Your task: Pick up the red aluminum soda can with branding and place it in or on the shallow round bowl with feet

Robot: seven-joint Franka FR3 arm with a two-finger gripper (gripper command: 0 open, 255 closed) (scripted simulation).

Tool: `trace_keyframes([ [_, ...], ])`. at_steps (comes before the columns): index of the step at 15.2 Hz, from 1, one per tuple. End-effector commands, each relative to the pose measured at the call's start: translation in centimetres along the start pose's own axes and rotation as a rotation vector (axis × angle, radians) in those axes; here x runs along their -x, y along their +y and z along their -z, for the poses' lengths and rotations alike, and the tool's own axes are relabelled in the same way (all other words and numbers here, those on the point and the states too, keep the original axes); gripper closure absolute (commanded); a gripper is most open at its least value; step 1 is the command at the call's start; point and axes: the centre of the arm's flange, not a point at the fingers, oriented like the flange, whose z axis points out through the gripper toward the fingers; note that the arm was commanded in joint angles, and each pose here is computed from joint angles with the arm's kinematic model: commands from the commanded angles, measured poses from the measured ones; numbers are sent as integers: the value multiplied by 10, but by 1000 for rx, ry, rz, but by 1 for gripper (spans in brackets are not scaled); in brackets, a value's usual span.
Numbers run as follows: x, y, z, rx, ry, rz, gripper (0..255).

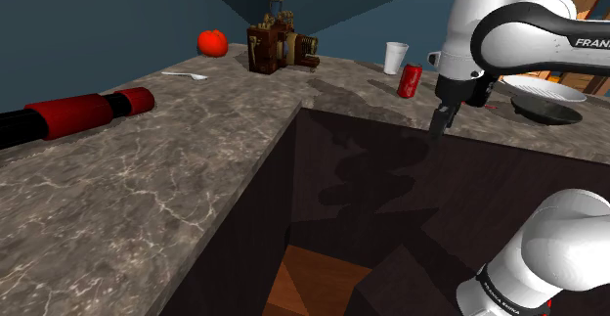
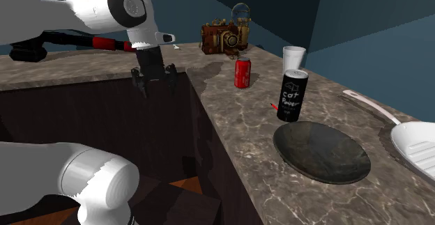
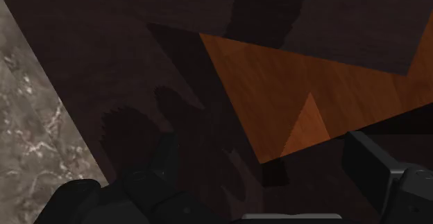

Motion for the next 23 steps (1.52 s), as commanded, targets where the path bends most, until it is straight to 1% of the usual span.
trace_keyframes([
  [1,0,0,0,0,0,0,0],
  [23,-136,258,56,-122,110,-35,0],
])
